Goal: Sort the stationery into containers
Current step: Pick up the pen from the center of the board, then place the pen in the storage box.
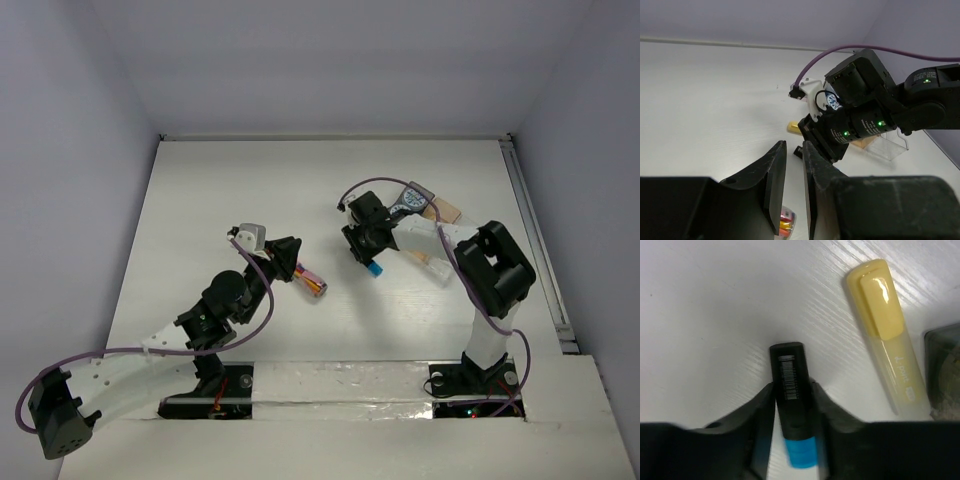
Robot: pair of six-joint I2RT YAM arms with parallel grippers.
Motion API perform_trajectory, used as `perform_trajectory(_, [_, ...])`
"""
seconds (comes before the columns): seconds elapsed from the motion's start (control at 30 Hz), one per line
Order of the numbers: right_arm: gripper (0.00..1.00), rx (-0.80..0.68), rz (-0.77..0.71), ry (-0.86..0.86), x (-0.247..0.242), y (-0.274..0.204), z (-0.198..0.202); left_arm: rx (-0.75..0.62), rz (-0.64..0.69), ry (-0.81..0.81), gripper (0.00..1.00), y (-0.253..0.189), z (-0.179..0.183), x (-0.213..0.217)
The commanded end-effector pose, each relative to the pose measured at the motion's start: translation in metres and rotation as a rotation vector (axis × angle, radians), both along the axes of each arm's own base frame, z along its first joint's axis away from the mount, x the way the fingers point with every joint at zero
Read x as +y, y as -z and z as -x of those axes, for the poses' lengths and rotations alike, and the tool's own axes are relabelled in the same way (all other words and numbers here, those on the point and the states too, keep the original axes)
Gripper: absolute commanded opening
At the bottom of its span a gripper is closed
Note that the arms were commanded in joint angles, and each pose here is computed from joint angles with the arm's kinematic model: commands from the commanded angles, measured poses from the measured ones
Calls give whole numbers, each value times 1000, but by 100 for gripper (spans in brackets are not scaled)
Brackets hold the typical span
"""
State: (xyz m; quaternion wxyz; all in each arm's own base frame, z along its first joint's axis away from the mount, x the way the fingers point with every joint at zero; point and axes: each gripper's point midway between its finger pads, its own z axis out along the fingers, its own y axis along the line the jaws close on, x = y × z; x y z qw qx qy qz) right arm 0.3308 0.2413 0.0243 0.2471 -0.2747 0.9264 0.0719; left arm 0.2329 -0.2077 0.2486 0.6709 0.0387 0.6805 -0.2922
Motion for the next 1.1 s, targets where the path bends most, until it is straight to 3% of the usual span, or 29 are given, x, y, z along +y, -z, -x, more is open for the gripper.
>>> perform_trajectory(0.0, [27,-25,-9,17,-2,-4,0,-16,24,-12,16,-5,-2,1])
perform_trajectory(0.13, [15,-149,-115,91,5,-53,-15,-24,33,-4,17,-6,-2,0])
perform_trajectory(0.27, [12,-301,-160,233,-5,-106,-36,-4,18,-5,16,-2,-3,-1])
perform_trajectory(0.5, [12,-529,-279,641,-99,-158,-66,1,14,4,17,1,-1,-2])
perform_trajectory(0.63, [9,-596,-333,941,-177,-157,-67,-8,20,4,17,1,-1,-2])
perform_trajectory(1.07, [13,-572,-322,1084,-212,-132,-71,-4,18,10,17,4,-1,-3])
